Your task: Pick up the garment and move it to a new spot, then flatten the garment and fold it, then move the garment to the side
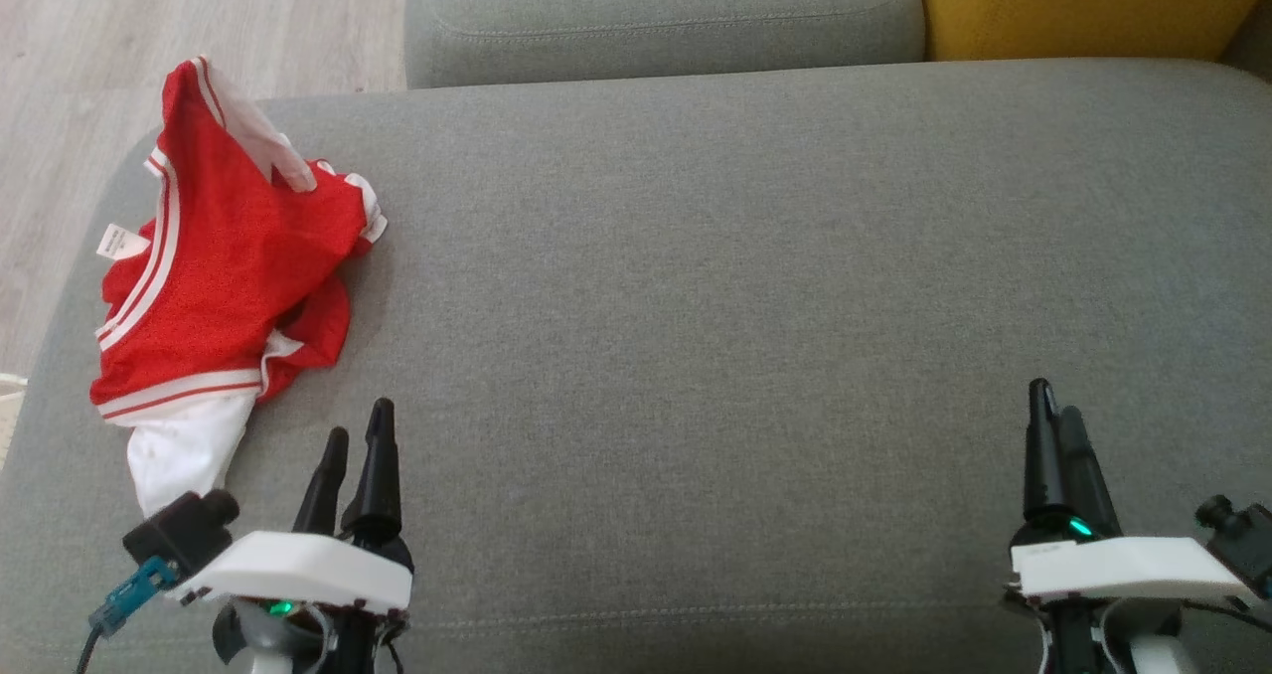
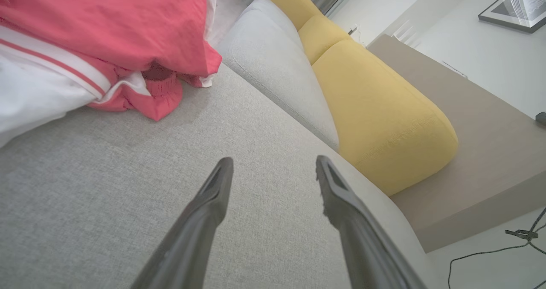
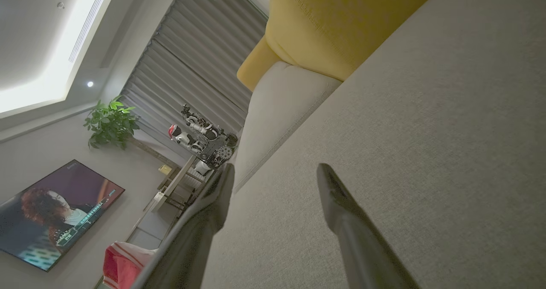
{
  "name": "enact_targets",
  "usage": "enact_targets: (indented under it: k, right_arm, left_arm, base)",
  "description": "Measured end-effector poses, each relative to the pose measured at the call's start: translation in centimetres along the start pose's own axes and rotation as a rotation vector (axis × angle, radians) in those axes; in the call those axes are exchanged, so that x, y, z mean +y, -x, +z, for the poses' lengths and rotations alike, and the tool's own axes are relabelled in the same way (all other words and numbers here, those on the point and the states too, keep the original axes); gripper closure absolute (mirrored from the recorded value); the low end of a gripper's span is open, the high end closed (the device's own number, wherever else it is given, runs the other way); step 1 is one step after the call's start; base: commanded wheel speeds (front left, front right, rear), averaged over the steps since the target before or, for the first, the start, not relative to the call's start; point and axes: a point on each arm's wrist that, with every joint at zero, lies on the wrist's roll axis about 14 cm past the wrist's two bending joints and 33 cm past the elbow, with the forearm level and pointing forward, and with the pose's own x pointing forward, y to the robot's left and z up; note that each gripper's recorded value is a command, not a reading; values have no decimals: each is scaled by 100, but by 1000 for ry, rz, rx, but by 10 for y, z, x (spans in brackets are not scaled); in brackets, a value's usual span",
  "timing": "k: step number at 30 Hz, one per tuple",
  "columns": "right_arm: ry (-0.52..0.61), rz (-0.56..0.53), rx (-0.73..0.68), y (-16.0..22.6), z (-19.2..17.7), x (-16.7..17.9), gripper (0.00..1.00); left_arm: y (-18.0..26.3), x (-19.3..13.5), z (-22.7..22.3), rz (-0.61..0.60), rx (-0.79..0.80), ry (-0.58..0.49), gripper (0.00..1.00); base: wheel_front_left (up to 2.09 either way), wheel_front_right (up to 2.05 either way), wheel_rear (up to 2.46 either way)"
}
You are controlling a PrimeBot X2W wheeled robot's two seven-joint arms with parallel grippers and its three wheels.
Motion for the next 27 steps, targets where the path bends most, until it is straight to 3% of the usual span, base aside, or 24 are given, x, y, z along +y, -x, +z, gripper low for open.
enact_targets:
  k: [27]
  right_arm:
    - [323,120,-23,0,-5,32,0]
  left_arm:
    - [3,-32,17,-83,-118,-309,0]
  base:
    - [0,0,0]
